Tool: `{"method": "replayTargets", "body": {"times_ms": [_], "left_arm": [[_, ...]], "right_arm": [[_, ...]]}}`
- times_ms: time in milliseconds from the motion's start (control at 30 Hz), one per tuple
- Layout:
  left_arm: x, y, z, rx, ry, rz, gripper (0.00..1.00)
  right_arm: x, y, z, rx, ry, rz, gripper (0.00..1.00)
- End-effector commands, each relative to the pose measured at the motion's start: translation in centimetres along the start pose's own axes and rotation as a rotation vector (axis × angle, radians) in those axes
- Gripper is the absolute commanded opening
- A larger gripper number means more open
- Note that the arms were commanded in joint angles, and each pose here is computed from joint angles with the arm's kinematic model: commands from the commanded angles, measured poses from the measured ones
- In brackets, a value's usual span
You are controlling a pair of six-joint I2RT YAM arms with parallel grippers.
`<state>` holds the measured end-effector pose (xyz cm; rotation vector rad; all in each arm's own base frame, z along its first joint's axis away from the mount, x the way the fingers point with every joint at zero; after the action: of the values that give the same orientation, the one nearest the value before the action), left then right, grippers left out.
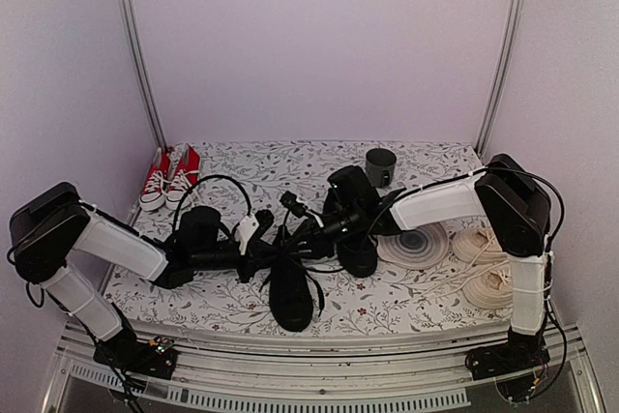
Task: Tie the shoes
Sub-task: Adjust the loops with the shoelace on the shoe.
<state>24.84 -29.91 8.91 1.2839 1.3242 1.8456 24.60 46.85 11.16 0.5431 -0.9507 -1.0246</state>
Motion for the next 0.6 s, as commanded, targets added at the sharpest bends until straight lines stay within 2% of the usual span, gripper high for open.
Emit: {"method": "replayTargets", "body": {"times_ms": [0,100,167,200,567], "left_arm": [[-0.1,0.4,0.5,0.007,0.003,-0.023,0.00],[0.0,0.5,0.5,0.008,0.004,-0.029,0.00],[0.0,0.6,0.5,0.012,0.004,-0.031,0.00],[0.0,0.6,0.5,0.014,0.004,-0.033,0.00],[0.2,0.1,1.1,0.042,0.035,-0.022,0.00]], "right_arm": [[-0.4,0.6,-0.4,-0.001,-0.002,-0.015,0.26],[-0.6,0.4,-0.7,-0.022,-0.003,-0.011,0.21],[-0.6,0.5,-0.5,-0.022,-0.002,-0.012,0.05],[-0.4,0.7,-0.4,-0.019,0.001,-0.014,0.01],[1.1,2.1,1.7,0.012,0.039,-0.041,0.01]]}}
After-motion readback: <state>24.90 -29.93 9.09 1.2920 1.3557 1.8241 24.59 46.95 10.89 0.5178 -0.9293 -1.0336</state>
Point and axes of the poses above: each gripper's point midway between its finger pads, its own x axis back along the fingers, its own z axis along the line the jaws close on, y = z × x, the point moved 1 cm from there along x, back along the fingers, and after that the axes turned 8 degrees about -x, right-handed, at the moved point
